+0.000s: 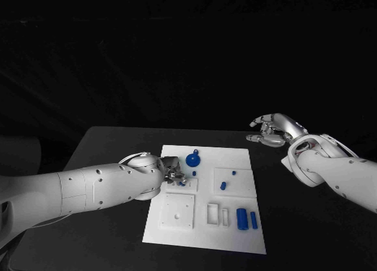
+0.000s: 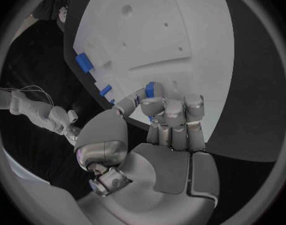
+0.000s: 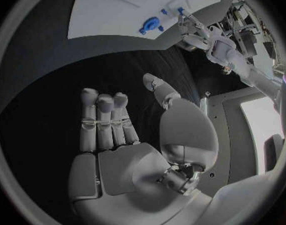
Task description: Assemble the parts on the task board
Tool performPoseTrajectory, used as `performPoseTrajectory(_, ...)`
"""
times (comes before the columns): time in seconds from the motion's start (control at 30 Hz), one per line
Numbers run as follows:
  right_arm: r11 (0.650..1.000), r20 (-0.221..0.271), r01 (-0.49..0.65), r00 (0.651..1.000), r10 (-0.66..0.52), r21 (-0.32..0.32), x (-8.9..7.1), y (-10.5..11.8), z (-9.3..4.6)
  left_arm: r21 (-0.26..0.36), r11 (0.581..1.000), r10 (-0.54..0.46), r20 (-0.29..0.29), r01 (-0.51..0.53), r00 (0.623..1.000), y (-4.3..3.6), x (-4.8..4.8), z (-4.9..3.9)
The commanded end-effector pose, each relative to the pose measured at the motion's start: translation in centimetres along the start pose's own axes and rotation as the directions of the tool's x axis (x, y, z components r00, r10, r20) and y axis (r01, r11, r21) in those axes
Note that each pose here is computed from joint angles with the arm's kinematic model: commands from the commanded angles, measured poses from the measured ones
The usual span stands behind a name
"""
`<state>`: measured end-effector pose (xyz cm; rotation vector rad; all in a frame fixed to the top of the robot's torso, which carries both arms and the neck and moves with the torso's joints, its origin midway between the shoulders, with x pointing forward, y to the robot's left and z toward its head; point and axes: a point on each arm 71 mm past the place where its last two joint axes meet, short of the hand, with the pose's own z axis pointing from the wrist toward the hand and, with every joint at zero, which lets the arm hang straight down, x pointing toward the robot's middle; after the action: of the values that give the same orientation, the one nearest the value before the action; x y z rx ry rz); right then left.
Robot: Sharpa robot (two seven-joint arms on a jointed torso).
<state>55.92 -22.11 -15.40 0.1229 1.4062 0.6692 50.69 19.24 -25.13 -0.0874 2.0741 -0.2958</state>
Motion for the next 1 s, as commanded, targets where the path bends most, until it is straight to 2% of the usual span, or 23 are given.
performPoseTrajectory(0.03, 1.000, -0.014, 0.000, 1.000, 0.000, -0.005, 0.12, 0.12, 0.02, 0.000, 1.000, 0.027, -0.018, -0.027, 0.999, -0.07, 0.41, -0.07)
performPoseTrajectory(0.47, 1.000, -0.015, 0.000, 1.000, 0.000, -0.004, 0.12, 0.10, 0.01, -0.004, 0.999, 0.052, -0.009, -0.052, 0.999, -0.06, 0.36, -0.09)
performPoseTrajectory(1.0, 1.000, -0.019, 0.001, 1.000, -0.001, -0.002, 0.17, 0.07, 0.04, 0.003, 0.999, 0.041, -0.028, -0.041, 0.999, -0.28, 0.53, -0.03)
